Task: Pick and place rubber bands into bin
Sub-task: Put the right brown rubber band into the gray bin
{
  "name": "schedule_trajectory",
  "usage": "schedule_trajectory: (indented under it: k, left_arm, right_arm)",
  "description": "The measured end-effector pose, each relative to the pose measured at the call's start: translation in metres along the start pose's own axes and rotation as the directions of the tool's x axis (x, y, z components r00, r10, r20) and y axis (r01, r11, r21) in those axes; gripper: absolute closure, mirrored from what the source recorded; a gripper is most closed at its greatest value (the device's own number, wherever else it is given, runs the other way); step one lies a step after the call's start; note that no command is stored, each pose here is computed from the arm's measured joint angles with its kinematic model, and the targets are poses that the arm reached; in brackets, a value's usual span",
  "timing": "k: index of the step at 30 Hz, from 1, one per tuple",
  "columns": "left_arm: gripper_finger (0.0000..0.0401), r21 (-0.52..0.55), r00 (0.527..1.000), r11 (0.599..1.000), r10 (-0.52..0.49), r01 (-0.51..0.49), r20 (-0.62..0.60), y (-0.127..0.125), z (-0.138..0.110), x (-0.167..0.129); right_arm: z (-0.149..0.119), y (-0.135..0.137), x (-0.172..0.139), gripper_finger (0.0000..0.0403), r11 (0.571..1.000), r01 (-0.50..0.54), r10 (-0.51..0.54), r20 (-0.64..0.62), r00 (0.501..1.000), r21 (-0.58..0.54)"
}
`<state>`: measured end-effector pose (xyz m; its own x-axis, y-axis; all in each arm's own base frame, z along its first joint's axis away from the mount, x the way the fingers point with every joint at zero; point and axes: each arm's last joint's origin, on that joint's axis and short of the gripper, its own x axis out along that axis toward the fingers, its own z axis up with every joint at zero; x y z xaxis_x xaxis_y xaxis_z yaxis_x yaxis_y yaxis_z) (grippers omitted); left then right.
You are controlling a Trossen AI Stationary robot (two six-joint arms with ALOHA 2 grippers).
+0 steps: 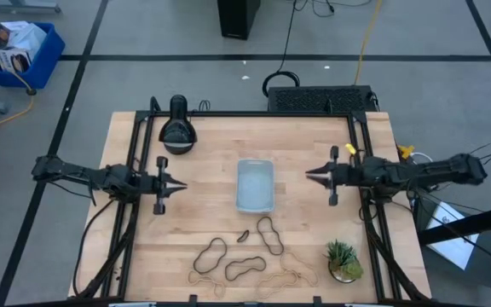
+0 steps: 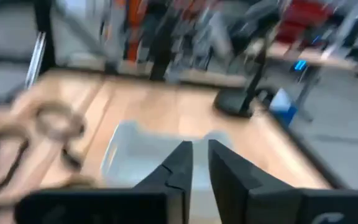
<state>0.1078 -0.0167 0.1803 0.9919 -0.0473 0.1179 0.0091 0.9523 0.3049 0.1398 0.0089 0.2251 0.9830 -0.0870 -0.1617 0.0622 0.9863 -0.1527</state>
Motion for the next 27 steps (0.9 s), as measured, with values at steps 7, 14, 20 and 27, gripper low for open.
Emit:
schedule_trajectory:
  k: [7, 14, 20, 27]
  left_arm:
    - [0.0361, 0.055, 0.973, 0.972, 0.224, -0.227, 0.064, 0.010, 0.011, -0.001]
    - [0.0361, 0.050, 0.957, 0.956, 0.288, -0.290, 0.041, 0.012, 0.010, -0.002]
    - [0.0361, 0.035, 0.957, 0.957, 0.288, -0.289, 0.039, 0.012, 0.010, -0.002]
    - [0.0361, -0.012, 0.958, 0.959, 0.284, -0.284, 0.035, 0.011, 0.010, -0.002]
  right_arm:
    - [0.050, 0.035, 0.032, 0.0295, 0.995, -0.062, 0.045, -0.210, 0.977, -0.079]
    - [0.062, 0.083, 0.057, 0.0253, 0.990, -0.129, 0.089, -0.457, 0.885, -0.057]
    - [0.052, 0.133, 0.069, 0.0233, 0.976, -0.213, 0.163, -0.531, 0.832, -0.035]
    - [0.012, 0.185, 0.079, 0.0230, 0.966, -0.254, 0.182, -0.595, 0.783, -0.040]
